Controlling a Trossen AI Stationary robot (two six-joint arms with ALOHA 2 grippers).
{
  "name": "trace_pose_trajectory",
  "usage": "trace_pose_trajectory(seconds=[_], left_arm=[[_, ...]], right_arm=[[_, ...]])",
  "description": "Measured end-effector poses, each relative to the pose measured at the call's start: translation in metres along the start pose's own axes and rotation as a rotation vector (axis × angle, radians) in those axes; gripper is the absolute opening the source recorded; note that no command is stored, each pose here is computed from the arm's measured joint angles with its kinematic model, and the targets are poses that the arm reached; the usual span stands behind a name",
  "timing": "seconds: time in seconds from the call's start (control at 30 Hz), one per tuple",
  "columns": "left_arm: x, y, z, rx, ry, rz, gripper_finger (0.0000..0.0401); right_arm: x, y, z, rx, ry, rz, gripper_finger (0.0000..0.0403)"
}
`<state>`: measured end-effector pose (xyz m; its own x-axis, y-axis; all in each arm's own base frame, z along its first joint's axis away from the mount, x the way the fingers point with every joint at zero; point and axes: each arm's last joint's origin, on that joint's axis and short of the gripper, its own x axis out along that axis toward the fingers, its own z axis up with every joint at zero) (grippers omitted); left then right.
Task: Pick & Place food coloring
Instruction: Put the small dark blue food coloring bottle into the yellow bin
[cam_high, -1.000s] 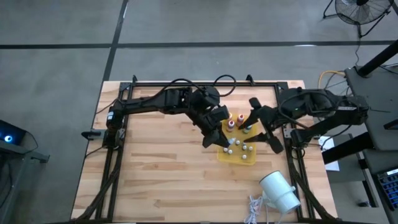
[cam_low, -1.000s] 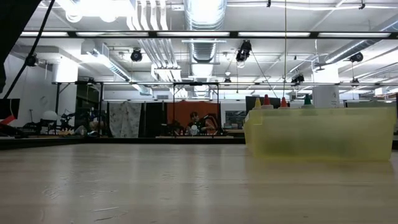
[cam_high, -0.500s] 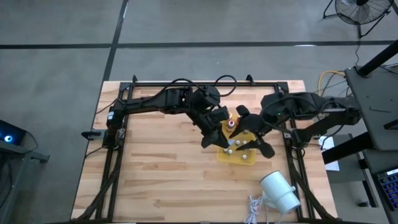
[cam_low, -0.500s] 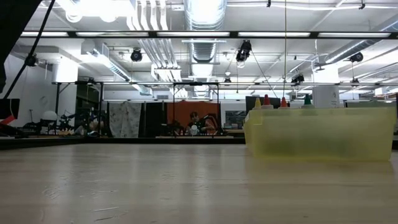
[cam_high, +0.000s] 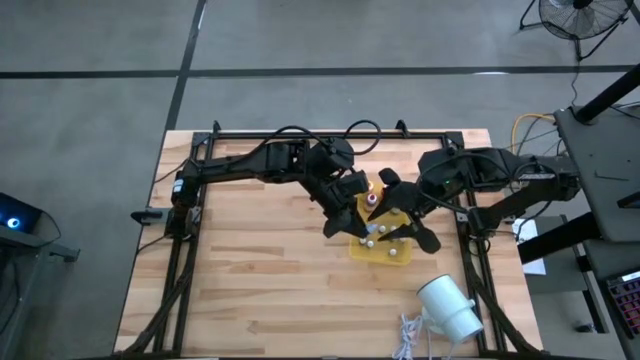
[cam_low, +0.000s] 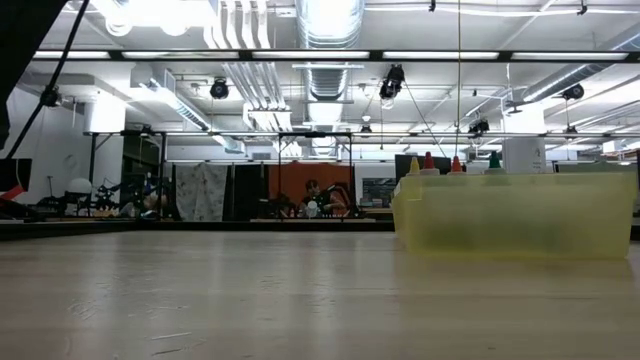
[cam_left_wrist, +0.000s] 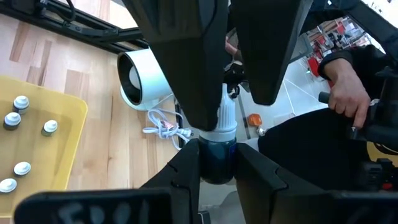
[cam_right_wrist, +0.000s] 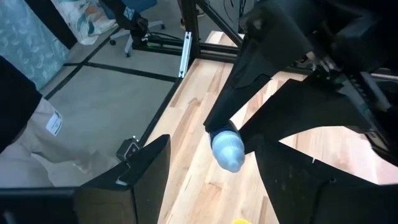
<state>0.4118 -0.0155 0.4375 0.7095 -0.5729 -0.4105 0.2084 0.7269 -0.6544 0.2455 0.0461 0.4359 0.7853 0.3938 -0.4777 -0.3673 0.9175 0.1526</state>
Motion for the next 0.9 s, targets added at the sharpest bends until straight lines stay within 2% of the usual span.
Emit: trace_pose_trajectory(seconds=[0.33,0.47,0.6,0.9], left_arm=[[0.000,0.001,0.000,-0.002,0.000,0.000,0.0059],[0.000,0.001,0.000,-0.002,-0.001,0.000,0.0059],[0.000,0.001,0.001,0.002,-0.005,-0.002,0.0059],[0.000,0.001,0.001,0.014,-0.009,0.002,0.0059]], right_arm=[[0.013,-0.003,-0.001,0.004,0.032,0.001,0.0226],[0.013,-0.003,-0.001,0.001,0.031,0.001,0.0214],[0.011,-0.003,-0.001,0.001,0.027,-0.001,0.0182],[0.011,-0.003,-0.001,0.007,0.029,-0.006,0.0080]])
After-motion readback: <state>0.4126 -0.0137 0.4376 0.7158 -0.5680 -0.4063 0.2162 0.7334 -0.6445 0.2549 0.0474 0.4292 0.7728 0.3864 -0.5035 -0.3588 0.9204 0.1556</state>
